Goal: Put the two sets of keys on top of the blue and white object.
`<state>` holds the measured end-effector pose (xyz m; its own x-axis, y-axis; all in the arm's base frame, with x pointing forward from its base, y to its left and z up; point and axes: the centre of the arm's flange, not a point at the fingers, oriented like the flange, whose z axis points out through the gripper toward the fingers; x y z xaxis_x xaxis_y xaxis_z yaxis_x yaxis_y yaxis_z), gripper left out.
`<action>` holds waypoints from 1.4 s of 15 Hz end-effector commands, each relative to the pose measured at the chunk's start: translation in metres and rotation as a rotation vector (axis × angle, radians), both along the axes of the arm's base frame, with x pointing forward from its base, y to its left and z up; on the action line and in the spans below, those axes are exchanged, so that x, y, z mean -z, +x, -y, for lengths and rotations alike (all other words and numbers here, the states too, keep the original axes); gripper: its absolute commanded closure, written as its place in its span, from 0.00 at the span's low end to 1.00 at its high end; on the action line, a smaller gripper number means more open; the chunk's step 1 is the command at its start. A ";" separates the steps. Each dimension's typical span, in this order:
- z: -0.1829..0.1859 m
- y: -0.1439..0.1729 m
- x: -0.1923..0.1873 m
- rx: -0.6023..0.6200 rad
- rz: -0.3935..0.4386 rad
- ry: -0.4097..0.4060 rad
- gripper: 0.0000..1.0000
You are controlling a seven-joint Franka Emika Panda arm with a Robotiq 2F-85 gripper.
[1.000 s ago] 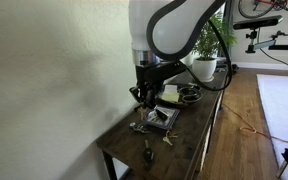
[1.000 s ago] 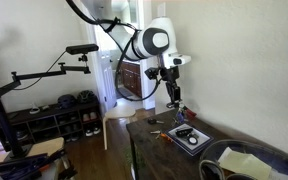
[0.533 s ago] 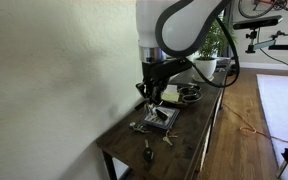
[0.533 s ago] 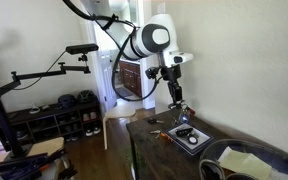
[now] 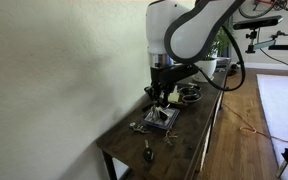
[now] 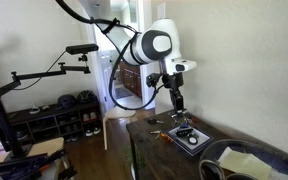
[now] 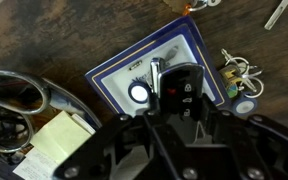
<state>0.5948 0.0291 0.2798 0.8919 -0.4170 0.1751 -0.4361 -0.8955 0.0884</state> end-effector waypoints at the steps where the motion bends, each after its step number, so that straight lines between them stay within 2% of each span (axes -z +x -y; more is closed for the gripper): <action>1: 0.007 -0.013 0.008 0.020 0.008 0.017 0.84; 12: 0.021 0.008 0.052 0.020 -0.053 0.062 0.84; 21: 0.023 0.036 0.059 -0.020 -0.052 0.070 0.84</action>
